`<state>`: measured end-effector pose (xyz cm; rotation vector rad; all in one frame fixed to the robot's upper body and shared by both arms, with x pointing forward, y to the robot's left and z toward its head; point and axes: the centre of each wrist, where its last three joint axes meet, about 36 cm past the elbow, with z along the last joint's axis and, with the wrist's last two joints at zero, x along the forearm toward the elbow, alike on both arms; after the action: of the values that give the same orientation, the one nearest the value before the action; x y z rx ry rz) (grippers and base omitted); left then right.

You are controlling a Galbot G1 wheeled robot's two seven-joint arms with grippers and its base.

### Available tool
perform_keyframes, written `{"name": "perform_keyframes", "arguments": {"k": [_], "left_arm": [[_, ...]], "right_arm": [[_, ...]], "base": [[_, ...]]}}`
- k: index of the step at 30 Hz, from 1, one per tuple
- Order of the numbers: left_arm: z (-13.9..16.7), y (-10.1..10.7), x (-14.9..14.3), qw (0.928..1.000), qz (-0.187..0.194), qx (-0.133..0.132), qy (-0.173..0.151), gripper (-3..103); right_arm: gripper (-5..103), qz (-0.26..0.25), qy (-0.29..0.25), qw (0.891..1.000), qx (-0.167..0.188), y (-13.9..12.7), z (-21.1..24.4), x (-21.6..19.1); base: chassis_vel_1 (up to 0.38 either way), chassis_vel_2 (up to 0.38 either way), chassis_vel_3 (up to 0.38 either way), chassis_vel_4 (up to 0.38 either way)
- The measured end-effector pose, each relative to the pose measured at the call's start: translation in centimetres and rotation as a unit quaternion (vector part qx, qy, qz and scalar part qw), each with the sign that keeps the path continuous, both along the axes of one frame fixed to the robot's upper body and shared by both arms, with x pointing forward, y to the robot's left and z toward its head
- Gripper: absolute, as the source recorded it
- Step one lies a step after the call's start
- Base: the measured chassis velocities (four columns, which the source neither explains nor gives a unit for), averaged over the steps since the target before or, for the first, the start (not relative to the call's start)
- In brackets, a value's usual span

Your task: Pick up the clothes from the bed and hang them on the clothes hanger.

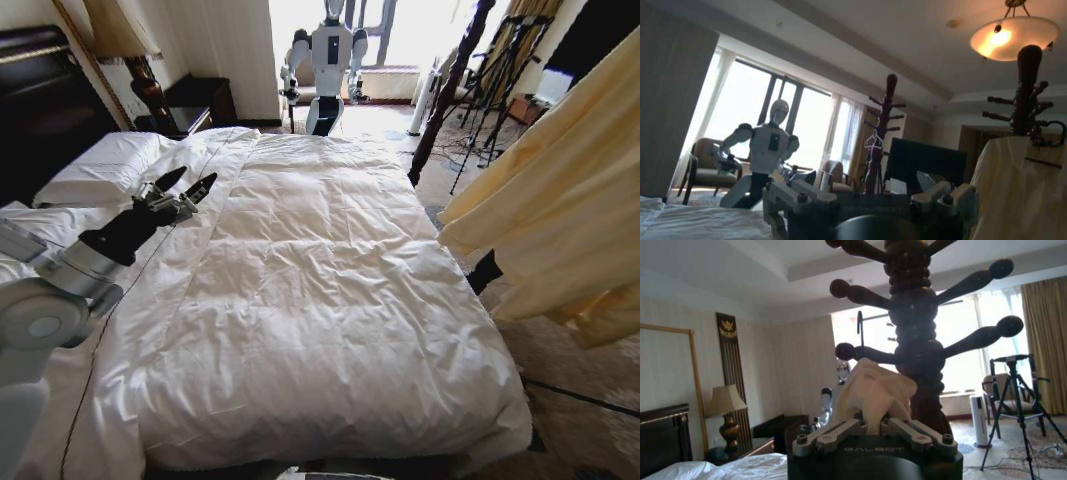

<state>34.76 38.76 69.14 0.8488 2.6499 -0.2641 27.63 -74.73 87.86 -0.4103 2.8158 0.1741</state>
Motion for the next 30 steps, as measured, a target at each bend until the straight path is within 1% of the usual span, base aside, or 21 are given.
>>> {"name": "perform_keyframes", "arguments": {"k": [9,16,18,23,28,30], "left_arm": [[-0.1,0.4,0.4,1.0,-0.001,-0.001,0.001,100],[-0.3,0.7,0.9,1.0,-0.002,-0.004,0.004,100],[-0.3,0.8,1.2,1.0,-0.002,-0.005,0.003,100],[-0.3,0.9,1.5,1.0,-0.002,-0.006,0.002,100],[-0.3,1.0,1.6,1.0,-0.002,-0.007,0.002,100],[-0.3,1.3,1.8,1.0,-0.002,-0.008,0.002,100]], "right_arm": [[1,0.003,0.006,1.0,0.01,-0.3,0.4,2.1],[1,-0.001,0.015,1.0,0.017,-0.9,-0.2,1.9],[1,-0.01,0.016,1.0,0.022,-1.6,-0.4,1.8],[1,-0.013,0.012,0.999,0.03,-2.3,-0.2,2.4],[1,-0.007,0.013,1.0,0.026,-1.9,0.2,3.3],[1,0.002,0.017,1.0,0.016,-0.8,0.8,4.6]], "base": [[0.0,0.0,0.0,0.0],[0.0,0.0,0.0,0.0],[0.0,0.0,0.0,0.0],[0.0,0.0,0.0,0.0],[0.0,0.0,0.0,0.0],[0.0,0.0,0.0,0.0]]}}
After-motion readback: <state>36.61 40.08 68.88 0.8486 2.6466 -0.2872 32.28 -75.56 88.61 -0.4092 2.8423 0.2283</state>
